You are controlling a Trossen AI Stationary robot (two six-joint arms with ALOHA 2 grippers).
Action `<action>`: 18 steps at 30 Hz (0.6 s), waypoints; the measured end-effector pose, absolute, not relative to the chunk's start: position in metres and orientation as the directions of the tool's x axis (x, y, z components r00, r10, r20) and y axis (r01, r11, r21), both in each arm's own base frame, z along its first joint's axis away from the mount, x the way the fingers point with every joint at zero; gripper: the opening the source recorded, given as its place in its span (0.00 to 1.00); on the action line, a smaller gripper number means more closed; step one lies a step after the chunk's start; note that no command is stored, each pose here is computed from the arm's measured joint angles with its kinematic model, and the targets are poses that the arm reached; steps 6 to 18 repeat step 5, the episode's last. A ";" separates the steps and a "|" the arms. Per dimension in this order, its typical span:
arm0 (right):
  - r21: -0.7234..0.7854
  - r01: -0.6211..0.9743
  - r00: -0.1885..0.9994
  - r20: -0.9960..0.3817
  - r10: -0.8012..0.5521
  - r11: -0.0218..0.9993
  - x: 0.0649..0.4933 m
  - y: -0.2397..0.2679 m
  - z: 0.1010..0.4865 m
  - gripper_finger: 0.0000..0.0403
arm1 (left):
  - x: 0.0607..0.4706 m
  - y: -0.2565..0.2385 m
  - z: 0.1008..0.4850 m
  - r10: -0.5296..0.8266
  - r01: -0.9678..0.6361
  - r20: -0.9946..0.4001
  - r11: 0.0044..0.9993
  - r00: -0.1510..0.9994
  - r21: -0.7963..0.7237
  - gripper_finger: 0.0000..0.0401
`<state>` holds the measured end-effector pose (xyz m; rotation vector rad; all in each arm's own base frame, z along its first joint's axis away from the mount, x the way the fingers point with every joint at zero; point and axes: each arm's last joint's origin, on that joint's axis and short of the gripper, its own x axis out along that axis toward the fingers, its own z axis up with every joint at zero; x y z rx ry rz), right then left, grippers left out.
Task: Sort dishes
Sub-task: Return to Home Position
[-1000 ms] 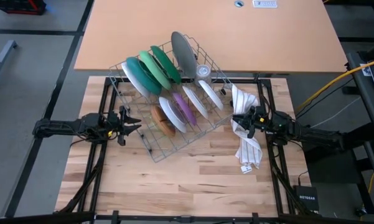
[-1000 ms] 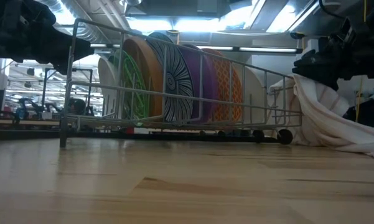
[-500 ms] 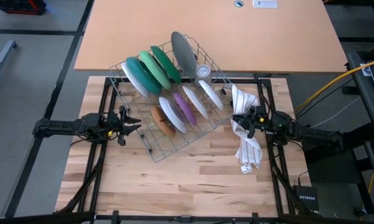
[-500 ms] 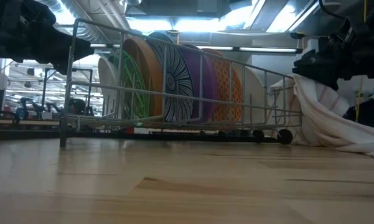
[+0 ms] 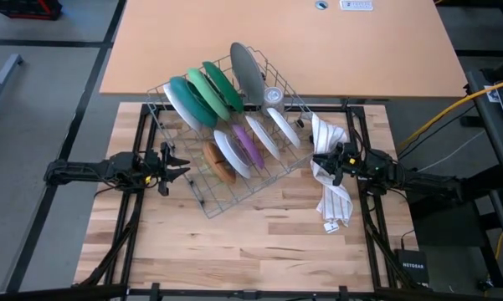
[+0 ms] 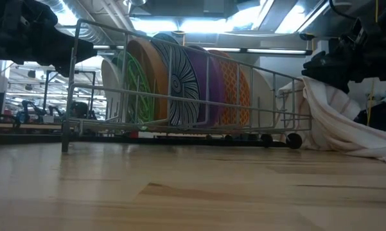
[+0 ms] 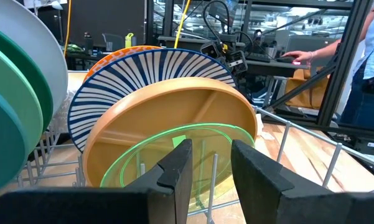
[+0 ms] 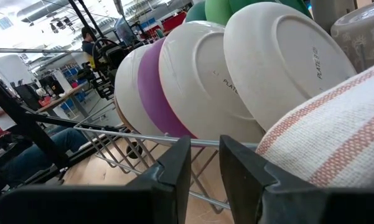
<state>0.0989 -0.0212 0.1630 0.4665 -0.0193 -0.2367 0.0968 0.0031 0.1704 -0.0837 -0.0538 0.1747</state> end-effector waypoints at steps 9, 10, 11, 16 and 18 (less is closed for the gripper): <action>0.448 0.222 0.972 -0.036 -0.230 0.866 0.099 -0.021 0.163 0.22 | 0.097 0.003 0.170 0.176 -0.171 0.046 0.981 0.983 -0.088 0.25; 0.448 0.222 0.972 -0.036 -0.230 0.866 0.099 -0.021 0.163 0.22 | 0.097 0.003 0.170 0.176 -0.171 0.046 0.981 0.983 -0.088 0.25; 0.448 0.222 0.972 -0.036 -0.230 0.866 0.099 -0.021 0.163 0.22 | 0.097 0.003 0.170 0.176 -0.171 0.046 0.981 0.983 -0.088 0.25; 0.448 0.222 0.972 -0.036 -0.230 0.866 0.099 -0.021 0.163 0.22 | 0.097 0.003 0.170 0.176 -0.171 0.046 0.981 0.983 -0.088 0.25; 0.448 0.222 0.972 -0.036 -0.230 0.866 0.099 -0.021 0.163 0.22 | 0.097 0.003 0.170 0.176 -0.171 0.046 0.981 0.983 -0.088 0.25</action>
